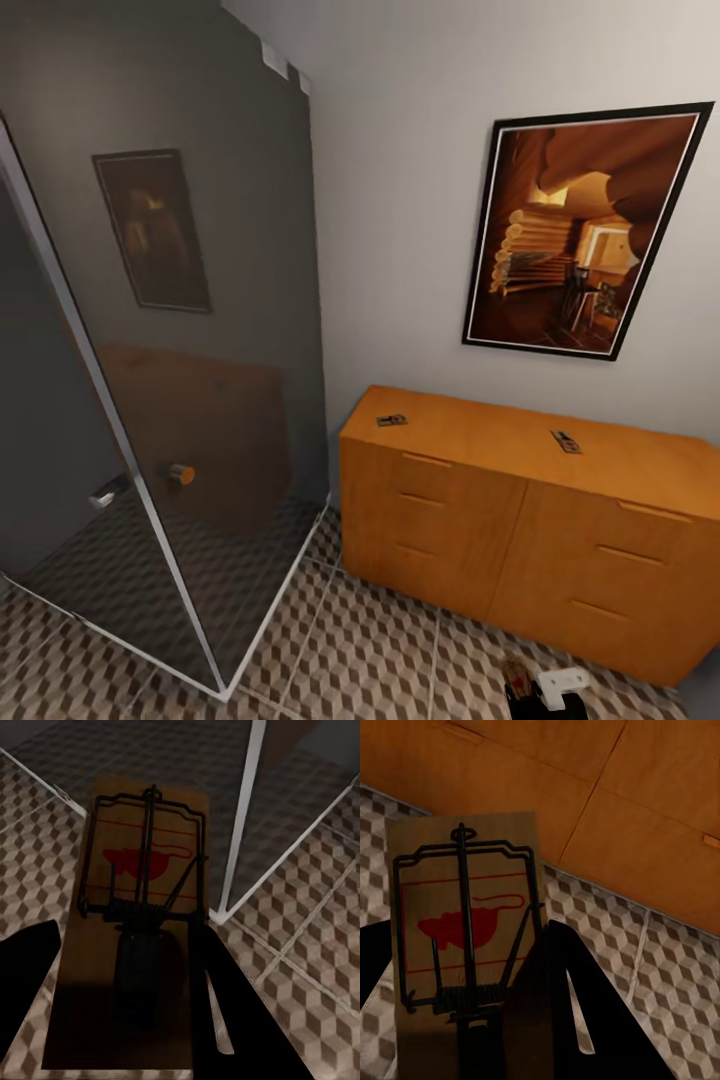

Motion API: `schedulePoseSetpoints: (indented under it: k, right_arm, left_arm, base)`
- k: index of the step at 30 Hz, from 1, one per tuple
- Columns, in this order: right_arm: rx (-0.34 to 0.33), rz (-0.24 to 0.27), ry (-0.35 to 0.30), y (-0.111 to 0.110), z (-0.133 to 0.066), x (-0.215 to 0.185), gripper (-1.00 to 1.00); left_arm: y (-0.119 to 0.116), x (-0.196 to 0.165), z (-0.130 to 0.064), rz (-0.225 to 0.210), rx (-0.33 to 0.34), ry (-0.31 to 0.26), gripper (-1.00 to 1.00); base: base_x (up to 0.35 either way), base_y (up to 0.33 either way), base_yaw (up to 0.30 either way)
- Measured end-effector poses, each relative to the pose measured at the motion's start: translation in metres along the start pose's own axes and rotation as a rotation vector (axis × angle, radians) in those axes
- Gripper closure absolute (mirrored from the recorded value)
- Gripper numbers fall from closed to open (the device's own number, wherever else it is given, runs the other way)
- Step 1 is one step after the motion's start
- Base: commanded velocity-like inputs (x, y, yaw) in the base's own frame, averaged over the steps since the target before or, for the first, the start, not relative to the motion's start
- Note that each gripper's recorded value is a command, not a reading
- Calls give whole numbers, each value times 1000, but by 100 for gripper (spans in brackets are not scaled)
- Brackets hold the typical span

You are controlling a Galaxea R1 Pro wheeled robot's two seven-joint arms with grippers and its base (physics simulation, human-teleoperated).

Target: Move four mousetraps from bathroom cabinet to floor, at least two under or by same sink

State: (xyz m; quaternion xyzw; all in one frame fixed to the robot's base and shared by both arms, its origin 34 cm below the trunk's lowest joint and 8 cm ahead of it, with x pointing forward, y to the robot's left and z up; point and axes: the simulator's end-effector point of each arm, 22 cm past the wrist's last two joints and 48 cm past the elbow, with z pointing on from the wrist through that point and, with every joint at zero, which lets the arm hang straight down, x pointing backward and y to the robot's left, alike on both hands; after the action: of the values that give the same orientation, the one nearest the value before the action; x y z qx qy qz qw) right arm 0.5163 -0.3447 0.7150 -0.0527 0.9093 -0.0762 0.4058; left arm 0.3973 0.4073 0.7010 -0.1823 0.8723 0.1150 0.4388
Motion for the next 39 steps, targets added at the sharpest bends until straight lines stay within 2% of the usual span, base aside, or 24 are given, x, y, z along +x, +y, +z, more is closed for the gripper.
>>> schedulePoseSetpoints:
  k: [29, 39]
  right_arm:
    - [-2, 1, 8, 2, -3, 8, 100]
    - [-3, 0, 10, 3, -4, 9, 100]
  left_arm:
    - [8, -2, 1, -2, -18, -5, 100]
    - [0, -1, 0, 2, 0, -2, 100]
  base:
    - [0, 0, 298]
    - [0, 0, 300]
